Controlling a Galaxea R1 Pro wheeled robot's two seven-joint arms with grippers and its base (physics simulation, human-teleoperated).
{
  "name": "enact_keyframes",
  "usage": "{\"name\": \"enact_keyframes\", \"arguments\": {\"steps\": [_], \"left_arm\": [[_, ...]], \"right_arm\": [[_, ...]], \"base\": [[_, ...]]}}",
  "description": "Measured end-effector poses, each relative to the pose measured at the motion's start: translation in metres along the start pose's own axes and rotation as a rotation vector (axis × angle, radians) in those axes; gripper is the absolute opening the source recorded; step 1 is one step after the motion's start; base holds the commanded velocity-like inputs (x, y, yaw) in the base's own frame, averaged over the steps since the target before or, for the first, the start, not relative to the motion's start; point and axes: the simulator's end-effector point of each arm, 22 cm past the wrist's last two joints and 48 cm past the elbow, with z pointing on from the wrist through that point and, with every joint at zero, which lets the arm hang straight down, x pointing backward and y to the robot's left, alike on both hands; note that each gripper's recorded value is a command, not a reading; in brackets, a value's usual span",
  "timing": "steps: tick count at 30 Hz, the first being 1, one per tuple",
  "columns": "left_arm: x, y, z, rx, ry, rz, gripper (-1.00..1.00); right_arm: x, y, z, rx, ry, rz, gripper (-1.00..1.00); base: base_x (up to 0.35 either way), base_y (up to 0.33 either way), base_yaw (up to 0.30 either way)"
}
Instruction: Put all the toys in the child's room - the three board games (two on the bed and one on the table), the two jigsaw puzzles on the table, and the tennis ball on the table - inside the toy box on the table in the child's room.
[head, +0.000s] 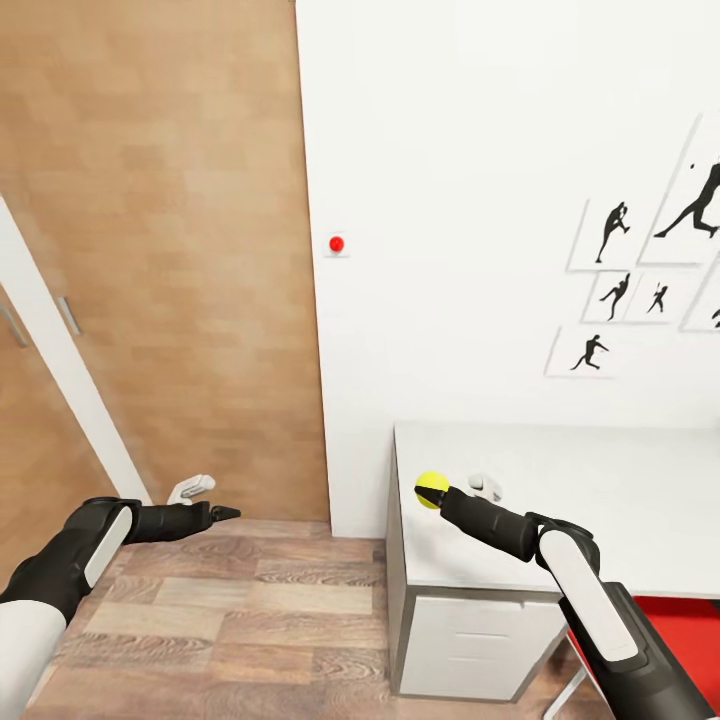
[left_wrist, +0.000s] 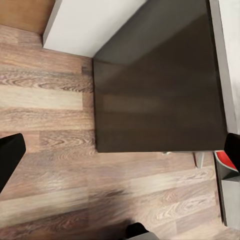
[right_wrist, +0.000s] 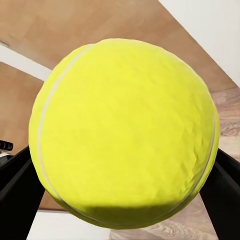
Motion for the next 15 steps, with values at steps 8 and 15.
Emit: {"name": "enact_keyframes", "arguments": {"steps": [8, 15], "left_arm": [[-0.002, -0.002, -0.002, 0.001, -0.005, 0.003, 1.0], [-0.002, -0.002, -0.002, 0.001, -0.005, 0.003, 1.0]], "right_arm": [[-0.002, 0.001, -0.002, 0.0, -0.007, -0.003, -1.0], [-0.013, -0.003, -0.001, 0.01, -0.058, -0.001, -1.0]], "base": [[-0.004, 0.001, 0.008], [0.0, 0.0, 0.0]]}}
